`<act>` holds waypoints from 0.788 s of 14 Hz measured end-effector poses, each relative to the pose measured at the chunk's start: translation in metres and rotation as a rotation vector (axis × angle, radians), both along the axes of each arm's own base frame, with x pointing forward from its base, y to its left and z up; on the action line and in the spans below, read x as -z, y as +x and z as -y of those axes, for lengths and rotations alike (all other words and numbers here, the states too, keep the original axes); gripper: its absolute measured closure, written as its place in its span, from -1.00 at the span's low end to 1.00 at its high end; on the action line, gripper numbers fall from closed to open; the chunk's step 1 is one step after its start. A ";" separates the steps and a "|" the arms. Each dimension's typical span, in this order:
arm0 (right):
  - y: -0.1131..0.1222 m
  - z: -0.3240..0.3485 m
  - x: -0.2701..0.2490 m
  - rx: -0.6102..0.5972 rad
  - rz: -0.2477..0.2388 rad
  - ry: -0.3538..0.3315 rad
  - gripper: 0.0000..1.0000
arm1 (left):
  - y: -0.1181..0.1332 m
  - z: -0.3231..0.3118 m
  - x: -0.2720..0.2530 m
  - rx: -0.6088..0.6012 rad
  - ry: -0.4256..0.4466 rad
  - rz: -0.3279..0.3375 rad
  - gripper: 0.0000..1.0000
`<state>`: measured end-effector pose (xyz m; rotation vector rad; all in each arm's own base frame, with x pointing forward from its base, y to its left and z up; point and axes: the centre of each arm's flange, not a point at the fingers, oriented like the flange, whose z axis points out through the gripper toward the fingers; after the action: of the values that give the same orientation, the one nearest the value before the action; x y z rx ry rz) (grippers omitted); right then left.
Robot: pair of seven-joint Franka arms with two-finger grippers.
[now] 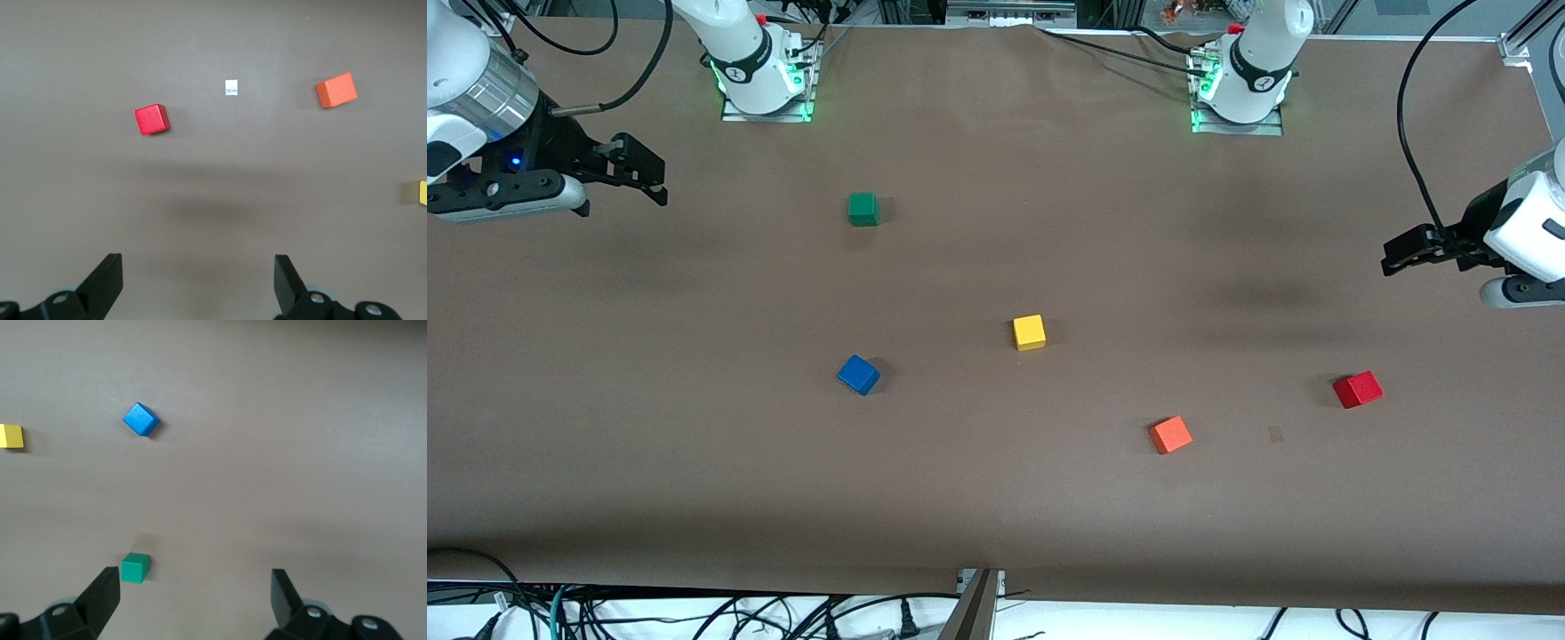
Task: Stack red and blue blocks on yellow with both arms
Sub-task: 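Reach the left gripper down to the red cube and open it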
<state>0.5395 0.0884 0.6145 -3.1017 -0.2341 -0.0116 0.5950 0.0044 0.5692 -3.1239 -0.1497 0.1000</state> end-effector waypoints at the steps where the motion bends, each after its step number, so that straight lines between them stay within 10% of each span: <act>1: 0.000 0.001 0.000 -0.005 0.000 0.000 -1.00 | 0.002 0.000 -0.001 0.000 0.000 0.001 -1.00; 11: 0.001 0.003 0.000 -0.015 0.001 0.000 -1.00 | 0.031 -0.101 0.081 -0.149 -0.017 -0.083 -1.00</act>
<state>0.5401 0.0857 0.6146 -3.0999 -0.2572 -0.0126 0.6262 0.1058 0.4878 -3.1149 -0.3824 0.2333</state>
